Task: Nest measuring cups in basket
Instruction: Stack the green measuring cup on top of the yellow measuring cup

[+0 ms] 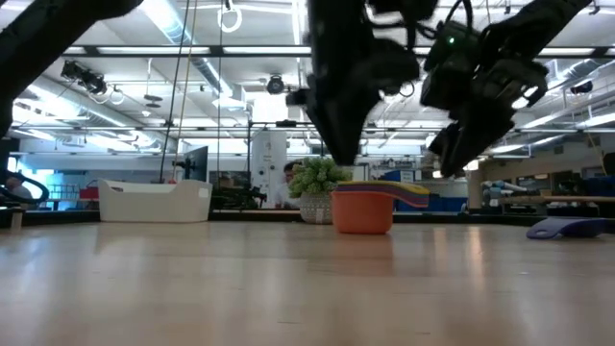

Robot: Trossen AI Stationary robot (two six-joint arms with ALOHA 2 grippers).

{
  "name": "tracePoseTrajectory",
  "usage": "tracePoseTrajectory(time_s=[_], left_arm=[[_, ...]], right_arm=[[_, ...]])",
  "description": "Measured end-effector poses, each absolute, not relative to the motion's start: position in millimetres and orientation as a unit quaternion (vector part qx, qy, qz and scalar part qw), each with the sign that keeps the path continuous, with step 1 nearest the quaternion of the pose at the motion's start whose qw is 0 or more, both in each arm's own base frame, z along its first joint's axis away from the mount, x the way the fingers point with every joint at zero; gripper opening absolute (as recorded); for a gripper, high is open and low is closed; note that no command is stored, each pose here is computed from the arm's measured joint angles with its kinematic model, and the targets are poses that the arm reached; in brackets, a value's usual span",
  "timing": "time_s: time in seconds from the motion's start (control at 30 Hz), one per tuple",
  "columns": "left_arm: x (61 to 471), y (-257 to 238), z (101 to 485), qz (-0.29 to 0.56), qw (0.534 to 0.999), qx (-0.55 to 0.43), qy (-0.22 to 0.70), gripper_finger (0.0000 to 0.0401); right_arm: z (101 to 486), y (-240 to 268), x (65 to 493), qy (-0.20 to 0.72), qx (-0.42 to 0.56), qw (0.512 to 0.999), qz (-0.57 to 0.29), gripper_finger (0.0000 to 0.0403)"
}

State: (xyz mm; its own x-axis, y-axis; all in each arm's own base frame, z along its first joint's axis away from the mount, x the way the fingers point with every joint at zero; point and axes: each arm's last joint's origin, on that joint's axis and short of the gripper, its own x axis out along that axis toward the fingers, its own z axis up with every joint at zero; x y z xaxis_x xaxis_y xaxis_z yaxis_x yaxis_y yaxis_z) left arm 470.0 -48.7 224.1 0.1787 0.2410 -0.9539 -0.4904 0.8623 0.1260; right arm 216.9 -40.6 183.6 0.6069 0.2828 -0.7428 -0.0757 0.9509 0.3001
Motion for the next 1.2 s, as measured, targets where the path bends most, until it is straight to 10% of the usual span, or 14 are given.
tracePoseTrajectory(time_s=[0.83,1.2], left_arm=[[397,-82,339,0.211,0.809,-0.032,0.547,0.0075],[384,-101,345,0.216,0.808,-0.014,0.548,0.0075]], right_arm=[[272,55,132,0.699,0.186,0.660,0.205,0.0125],[257,116,130,0.691,0.102,0.666,0.263,0.0126]])
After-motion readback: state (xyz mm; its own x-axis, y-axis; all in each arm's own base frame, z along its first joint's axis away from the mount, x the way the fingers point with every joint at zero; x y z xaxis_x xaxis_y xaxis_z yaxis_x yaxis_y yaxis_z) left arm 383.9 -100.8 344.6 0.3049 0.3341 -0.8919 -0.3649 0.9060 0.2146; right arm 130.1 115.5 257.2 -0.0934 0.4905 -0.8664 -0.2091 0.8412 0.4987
